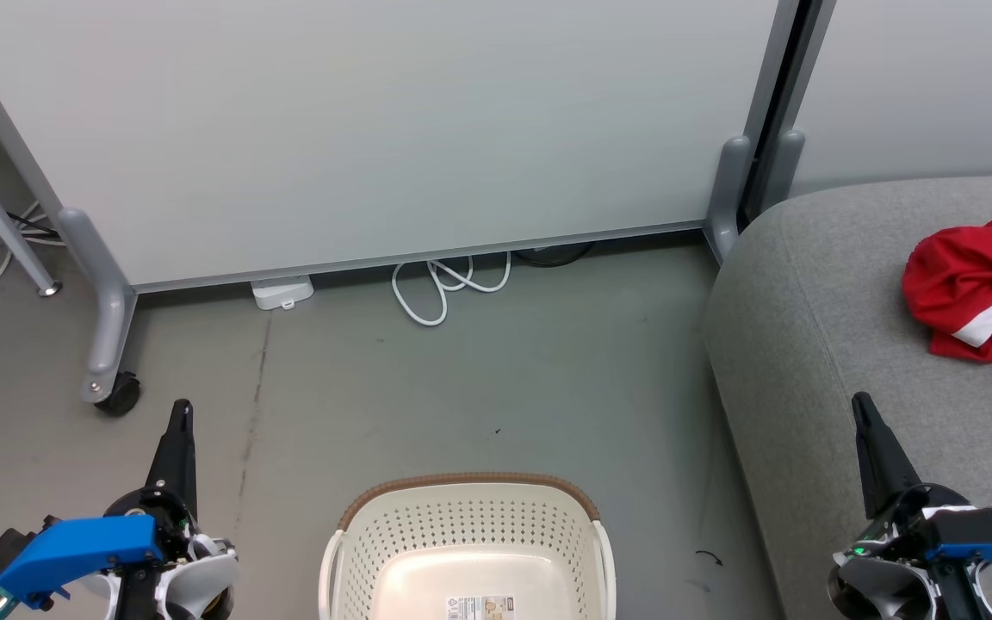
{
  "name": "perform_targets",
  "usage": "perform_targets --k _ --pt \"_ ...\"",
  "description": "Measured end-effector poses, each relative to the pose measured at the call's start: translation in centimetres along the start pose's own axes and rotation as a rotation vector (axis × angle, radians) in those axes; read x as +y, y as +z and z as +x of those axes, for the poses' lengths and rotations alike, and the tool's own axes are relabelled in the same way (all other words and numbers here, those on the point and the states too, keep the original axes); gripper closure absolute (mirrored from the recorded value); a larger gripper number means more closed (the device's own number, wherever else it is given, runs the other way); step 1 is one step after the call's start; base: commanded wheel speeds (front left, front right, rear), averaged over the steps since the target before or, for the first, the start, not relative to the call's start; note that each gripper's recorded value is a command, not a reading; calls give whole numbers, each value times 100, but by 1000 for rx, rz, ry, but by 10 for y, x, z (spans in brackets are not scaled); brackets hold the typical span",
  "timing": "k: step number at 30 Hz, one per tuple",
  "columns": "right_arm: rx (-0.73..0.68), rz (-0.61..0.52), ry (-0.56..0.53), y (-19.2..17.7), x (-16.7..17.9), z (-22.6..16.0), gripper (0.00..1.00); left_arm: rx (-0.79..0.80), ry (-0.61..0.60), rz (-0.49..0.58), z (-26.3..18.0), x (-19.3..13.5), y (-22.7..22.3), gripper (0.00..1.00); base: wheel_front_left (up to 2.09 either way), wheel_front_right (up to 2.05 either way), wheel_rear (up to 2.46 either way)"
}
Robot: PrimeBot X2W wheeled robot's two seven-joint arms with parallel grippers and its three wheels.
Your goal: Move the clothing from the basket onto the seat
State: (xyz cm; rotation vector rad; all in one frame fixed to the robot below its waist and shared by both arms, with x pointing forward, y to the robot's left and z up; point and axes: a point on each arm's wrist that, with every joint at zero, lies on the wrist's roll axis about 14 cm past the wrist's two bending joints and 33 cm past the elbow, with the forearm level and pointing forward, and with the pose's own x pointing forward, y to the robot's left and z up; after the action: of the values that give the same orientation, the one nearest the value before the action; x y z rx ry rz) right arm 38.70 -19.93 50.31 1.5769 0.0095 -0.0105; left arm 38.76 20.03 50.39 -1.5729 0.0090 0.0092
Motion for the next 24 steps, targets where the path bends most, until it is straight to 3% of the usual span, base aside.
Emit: perform_targets --k 24 --pt "0 0 2 0 1 0 100 0 0 0 0 0 0 100 0 0 0"
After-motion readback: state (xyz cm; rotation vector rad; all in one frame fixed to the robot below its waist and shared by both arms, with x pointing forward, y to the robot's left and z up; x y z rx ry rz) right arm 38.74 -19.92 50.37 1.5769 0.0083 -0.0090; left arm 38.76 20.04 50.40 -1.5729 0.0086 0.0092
